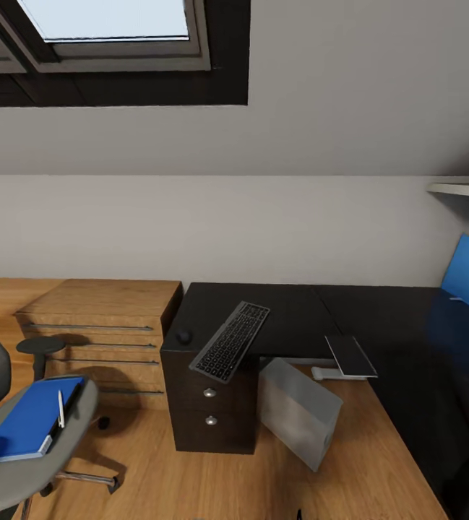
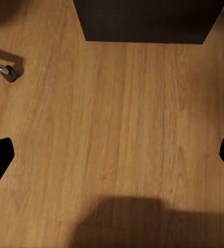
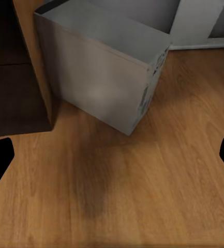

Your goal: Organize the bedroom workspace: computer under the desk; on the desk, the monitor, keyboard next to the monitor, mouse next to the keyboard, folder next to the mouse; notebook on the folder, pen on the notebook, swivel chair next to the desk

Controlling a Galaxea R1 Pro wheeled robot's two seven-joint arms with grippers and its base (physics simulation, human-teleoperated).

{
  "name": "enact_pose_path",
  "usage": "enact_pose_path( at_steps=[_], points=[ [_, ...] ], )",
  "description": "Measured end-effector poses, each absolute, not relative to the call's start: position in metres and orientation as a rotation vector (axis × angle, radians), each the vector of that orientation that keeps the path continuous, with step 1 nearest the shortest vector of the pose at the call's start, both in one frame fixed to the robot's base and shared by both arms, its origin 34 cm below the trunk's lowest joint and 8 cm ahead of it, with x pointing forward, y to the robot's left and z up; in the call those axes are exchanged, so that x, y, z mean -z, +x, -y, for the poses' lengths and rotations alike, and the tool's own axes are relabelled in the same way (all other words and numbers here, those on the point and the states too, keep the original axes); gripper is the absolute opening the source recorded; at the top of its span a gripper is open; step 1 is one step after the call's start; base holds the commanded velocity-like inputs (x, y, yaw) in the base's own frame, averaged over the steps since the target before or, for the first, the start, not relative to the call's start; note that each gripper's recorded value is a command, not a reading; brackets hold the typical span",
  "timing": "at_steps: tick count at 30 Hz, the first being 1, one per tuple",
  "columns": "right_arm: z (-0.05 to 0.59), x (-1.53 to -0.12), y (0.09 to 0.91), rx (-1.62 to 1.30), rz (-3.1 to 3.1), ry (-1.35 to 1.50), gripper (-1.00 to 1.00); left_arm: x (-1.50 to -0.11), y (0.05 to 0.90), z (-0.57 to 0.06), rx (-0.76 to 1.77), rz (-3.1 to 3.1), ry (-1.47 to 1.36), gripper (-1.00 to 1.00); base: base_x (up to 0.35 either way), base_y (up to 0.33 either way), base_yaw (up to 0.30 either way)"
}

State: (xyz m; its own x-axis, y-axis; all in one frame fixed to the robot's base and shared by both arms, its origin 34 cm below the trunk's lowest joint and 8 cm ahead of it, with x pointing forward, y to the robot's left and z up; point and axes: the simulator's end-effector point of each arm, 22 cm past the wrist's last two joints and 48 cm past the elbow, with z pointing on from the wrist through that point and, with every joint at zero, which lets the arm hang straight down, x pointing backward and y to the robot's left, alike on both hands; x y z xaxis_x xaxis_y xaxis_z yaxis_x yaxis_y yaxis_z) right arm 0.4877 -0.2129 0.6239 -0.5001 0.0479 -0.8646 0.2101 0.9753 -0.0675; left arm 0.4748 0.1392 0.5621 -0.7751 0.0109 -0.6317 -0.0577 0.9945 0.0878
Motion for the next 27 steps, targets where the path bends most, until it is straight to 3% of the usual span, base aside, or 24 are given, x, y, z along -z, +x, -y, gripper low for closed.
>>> enact_pose_path(
  at_steps=[17,23,27],
  points=[
    [0.208,-0.647,0.487,0.19,-2.086,0.182,1.0,-0.573,0.461,-0.154,-0.163,-2.484,-0.043,1.0,-0.001,0.0,-0.004],
    [0.213,-0.651,0.483,0.208,-2.098,0.175,1.0,-0.577,0.457,-0.141,-0.058,-2.503,-0.013,1.0,0.0,0.0,0.0],
    [0.202,-0.645,0.473,0.193,-2.133,0.153,1.0,-0.577,0.454,-0.141,0.053,-2.526,-0.147,1.0,0.0,0.0,0.0]
  ],
)
